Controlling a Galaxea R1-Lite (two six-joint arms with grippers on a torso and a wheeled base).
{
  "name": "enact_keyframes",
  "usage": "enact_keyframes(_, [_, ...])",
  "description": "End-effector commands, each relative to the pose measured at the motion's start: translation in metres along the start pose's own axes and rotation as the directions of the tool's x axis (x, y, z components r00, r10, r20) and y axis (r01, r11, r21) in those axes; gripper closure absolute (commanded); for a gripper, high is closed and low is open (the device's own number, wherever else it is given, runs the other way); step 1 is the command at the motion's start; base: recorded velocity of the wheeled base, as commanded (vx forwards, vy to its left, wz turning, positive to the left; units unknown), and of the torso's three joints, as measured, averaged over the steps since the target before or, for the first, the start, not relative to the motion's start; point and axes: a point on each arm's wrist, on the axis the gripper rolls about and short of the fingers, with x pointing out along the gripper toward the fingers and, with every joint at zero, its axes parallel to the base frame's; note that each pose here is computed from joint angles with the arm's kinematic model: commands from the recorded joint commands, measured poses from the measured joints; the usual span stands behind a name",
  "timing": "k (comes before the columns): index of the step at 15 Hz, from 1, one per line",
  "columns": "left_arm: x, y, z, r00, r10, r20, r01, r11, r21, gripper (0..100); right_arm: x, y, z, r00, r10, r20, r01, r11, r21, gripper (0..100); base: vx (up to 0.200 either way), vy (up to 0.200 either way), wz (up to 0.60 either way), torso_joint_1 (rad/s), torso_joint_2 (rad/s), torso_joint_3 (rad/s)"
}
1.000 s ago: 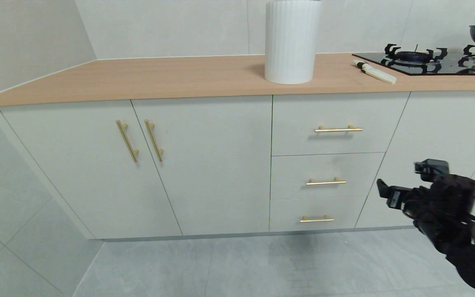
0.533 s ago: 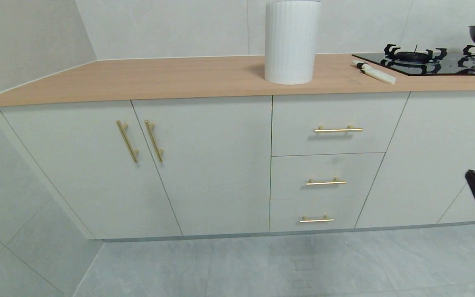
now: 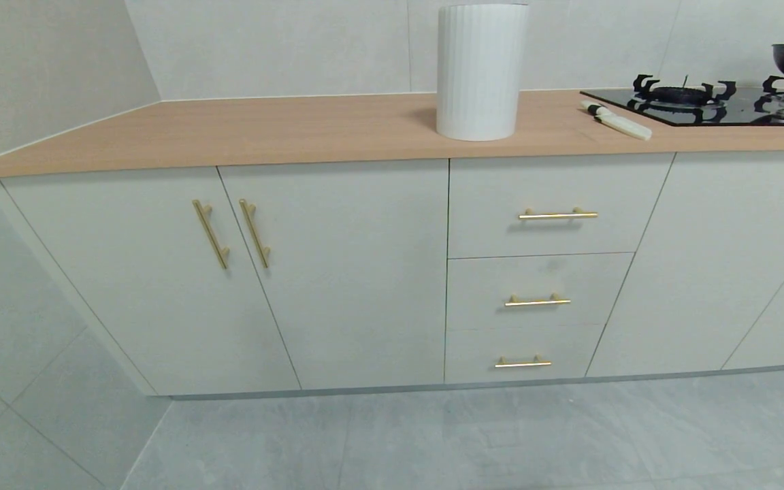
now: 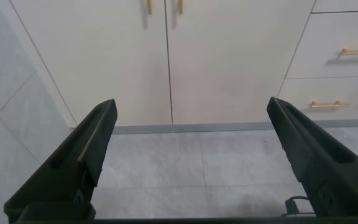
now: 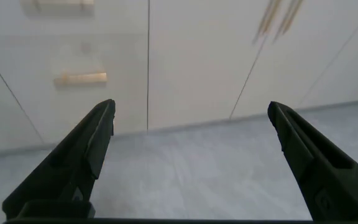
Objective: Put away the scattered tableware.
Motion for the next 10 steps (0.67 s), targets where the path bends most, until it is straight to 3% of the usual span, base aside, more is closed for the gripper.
enact_keyframes(1, [0.000,0.000,0.000,1.000,0.001,0.000,-0.001,1.000,0.000,0,-0.037,-0.014,-0.004,0.986,-0.086,0.144,0.071,0.992,0.105,0,0.000,0.000,0.00,0.000,0.00,0.000])
enact_keyframes(4, [0.000,0.000,0.000,1.000,0.001,0.000,-0.001,1.000,0.000,0,-0.045,-0.010,-0.021,0.980,-0.135,0.146,0.121,0.987,0.106,0,0.000,0.000,0.00,0.000,0.00,0.000])
enact_keyframes(7, [0.000,0.000,0.000,1.000,0.001,0.000,-0.001,1.000,0.000,0,-0.034,0.000,-0.049,0.994,0.003,0.106,-0.015,0.993,0.113,0,0.000,0.000,0.00,0.000,0.00,0.000])
enact_keyframes(10, [0.000,0.000,0.000,1.000,0.001,0.000,-0.001,1.000,0.000,0,-0.018,0.012,-0.083,0.977,0.194,0.092,-0.205,0.970,0.132,0,0.000,0.000,0.00,0.000,0.00,0.000])
